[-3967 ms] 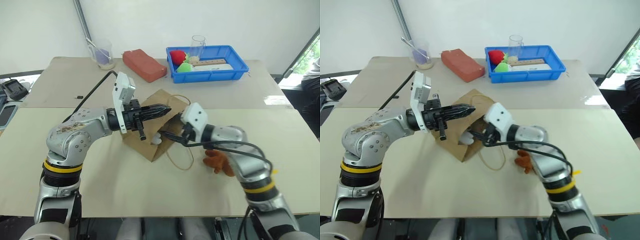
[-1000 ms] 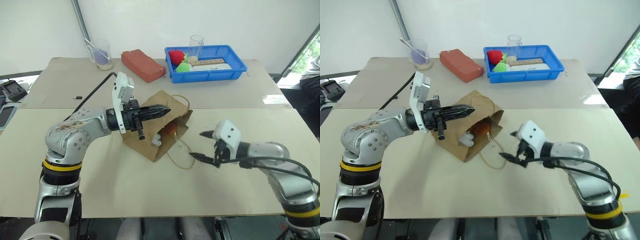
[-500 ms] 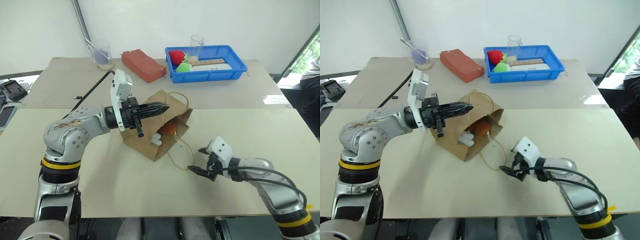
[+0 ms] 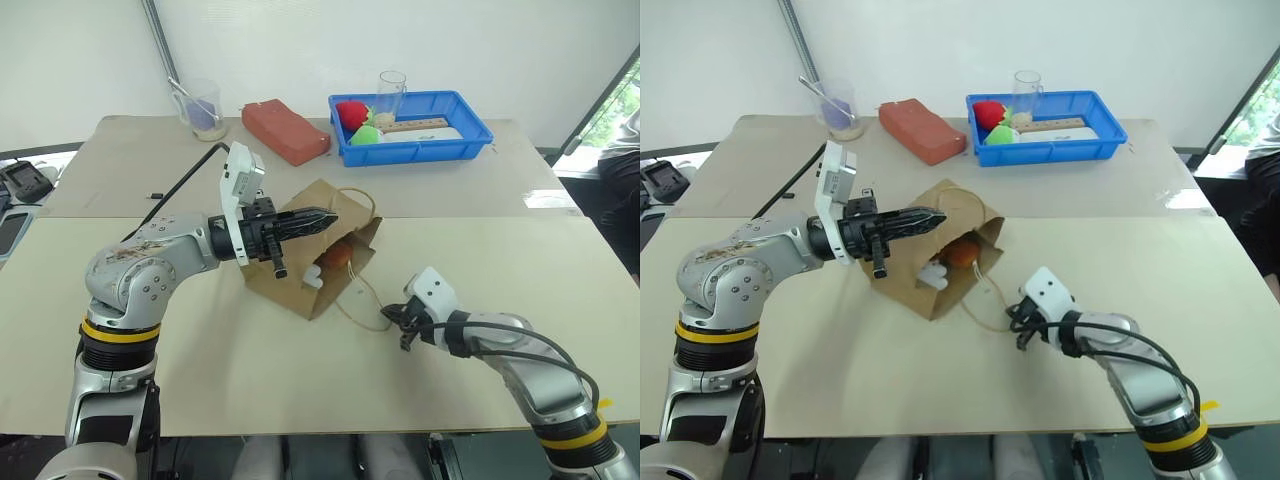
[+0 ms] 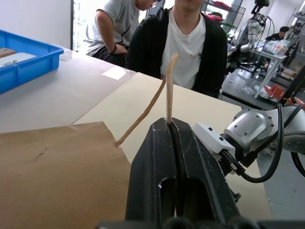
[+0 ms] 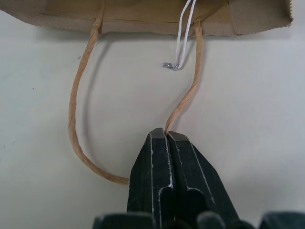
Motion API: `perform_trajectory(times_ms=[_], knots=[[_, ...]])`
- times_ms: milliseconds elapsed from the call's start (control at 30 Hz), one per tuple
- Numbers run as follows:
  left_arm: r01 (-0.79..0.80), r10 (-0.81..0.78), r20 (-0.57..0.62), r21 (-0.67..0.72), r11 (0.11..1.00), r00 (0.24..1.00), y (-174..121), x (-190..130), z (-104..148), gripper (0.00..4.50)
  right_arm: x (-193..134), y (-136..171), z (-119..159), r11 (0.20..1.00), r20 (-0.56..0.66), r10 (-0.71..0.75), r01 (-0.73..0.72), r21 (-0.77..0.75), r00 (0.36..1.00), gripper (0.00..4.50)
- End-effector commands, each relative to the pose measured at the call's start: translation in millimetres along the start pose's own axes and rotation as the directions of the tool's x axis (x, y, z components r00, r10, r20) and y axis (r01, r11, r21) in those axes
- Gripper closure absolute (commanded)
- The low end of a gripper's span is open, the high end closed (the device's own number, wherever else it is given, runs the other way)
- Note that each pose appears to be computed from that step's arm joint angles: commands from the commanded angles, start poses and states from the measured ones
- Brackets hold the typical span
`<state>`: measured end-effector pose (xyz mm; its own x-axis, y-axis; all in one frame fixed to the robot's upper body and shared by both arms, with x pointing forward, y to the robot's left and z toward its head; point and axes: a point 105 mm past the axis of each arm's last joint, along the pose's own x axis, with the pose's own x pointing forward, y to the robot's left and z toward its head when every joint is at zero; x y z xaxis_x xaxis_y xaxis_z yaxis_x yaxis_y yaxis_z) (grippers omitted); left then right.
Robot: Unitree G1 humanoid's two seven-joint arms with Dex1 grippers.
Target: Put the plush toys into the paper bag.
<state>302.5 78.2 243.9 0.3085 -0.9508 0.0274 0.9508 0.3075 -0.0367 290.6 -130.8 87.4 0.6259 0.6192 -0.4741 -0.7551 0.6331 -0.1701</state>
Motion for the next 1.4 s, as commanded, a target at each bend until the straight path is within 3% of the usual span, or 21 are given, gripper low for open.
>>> perform_trajectory(times_ms=[33, 200, 333, 567, 700, 1067, 1100, 1200, 1400], knots=[[-0.003, 0.000, 0.038, 0.065, 0.998, 0.999, -1.8, -3.3, 15.9, 4.50, -8.0, -4.2, 8.9, 1.000, 0.016, 0.003, -0.003, -0.016, 1.000, 4.49], [-0.019, 0.015, 0.056, 0.078, 0.997, 0.998, 4.0, -6.8, 26.4, 4.50, -35.8, -15.6, 48.4, 0.997, 0.155, 0.053, -0.060, 0.039, 0.986, 4.49], [-0.027, 0.016, 0.115, 0.095, 0.995, 0.993, 13.9, -5.9, 50.4, 4.50, -77.1, -38.5, 111.4, 0.995, 0.326, 0.080, -0.093, 0.025, 0.942, 4.49], [-0.066, 0.041, 0.174, 0.141, 0.988, 0.984, 36.2, 1.8, 69.4, 4.50, -109.9, -56.6, 170.5, 0.997, 0.442, 0.057, -0.078, 0.029, 0.895, 4.49], [-0.081, 0.054, 0.169, 0.154, 0.985, 0.984, 46.6, 4.4, 65.3, 4.50, -114.3, -59.7, 182.4, 0.998, 0.458, 0.044, -0.064, 0.028, 0.888, 4.49], [-0.128, 0.108, 0.132, 0.151, 0.980, 0.985, 65.3, 6.7, 46.4, 4.50, -94.6, -52.3, 169.7, 0.993, 0.428, 0.046, -0.090, 0.081, 0.903, 4.49], [-0.127, 0.110, 0.116, 0.151, 0.980, 0.987, 65.9, 5.7, 43.9, 4.50, -93.4, -53.2, 168.4, 0.994, 0.423, 0.034, -0.073, 0.078, 0.905, 4.21], [-0.123, 0.110, 0.080, 0.175, 0.977, 0.991, 65.8, 3.2, 38.3, 3.55, -92.0, -55.4, 166.4, 0.996, 0.415, 0.009, -0.045, 0.077, 0.910, 3.23], [-0.169, 0.150, 0.085, 0.294, 0.941, 0.985, 70.3, -14.1, 47.1, 0.73, -101.0, -59.8, 177.6, 0.999, 0.477, -0.005, -0.019, 0.045, 0.879, 1.20]])
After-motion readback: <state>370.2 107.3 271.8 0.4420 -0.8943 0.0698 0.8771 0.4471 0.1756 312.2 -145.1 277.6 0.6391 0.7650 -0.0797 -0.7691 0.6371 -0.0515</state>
